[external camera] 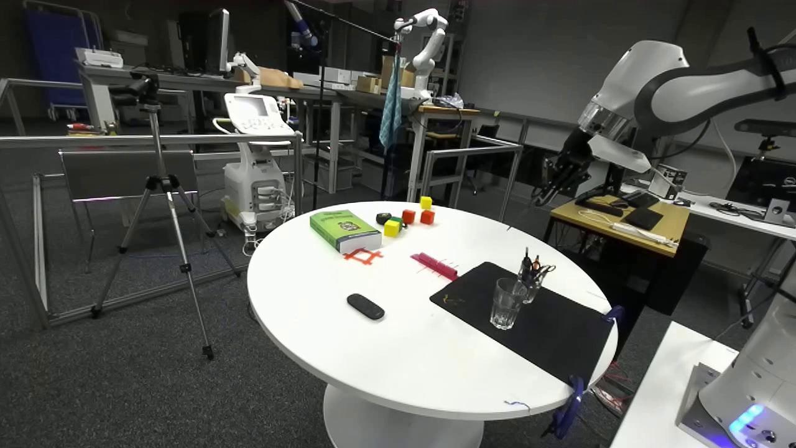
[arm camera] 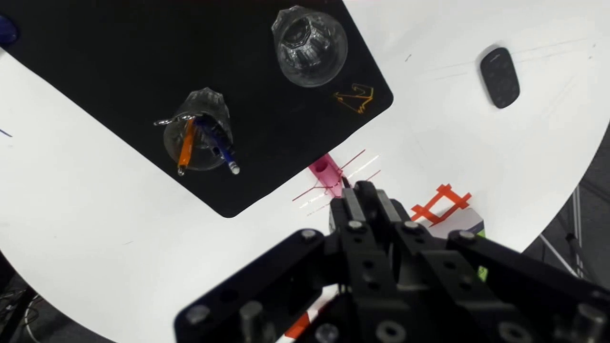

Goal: Move one scissors from the glass on the right to the glass on the left.

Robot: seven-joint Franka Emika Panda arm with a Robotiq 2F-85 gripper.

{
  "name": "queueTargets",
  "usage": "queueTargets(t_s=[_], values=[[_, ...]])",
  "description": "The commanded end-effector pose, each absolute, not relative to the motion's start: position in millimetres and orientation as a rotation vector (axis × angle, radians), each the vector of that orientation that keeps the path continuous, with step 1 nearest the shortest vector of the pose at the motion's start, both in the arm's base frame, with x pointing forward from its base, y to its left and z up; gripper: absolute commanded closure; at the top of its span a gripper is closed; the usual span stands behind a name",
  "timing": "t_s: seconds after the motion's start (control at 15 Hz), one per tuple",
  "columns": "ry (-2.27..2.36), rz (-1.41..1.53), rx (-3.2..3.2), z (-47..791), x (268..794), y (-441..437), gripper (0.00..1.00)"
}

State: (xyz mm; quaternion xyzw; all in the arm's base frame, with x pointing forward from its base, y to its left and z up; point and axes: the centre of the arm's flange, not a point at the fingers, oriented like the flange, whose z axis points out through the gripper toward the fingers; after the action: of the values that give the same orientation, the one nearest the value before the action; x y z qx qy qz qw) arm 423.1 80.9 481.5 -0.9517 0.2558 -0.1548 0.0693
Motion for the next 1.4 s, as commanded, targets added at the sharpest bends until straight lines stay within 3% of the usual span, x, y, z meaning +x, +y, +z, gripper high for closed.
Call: queueTargets(t_s=[0.0, 0.6, 0.67, 1.0, 1.07, 1.33], values=[[0.707, -0.391, -2.849, 483.9, 426.6, 101.2, 0.98], [0.803, -0.032, -2.666, 472.1, 431.7, 101.0, 0.98], [0.776, -0.104, -2.721, 460.8, 422.0, 107.8, 0.90], [0.809, -0.062, -2.686, 463.3, 425.3, 101.4, 0.90], [0.809, -0.061, -2.686, 463.3, 425.3, 101.4, 0.98], [0.838, -0.034, -2.716, 448.6, 426.5, 97.1, 0.98]])
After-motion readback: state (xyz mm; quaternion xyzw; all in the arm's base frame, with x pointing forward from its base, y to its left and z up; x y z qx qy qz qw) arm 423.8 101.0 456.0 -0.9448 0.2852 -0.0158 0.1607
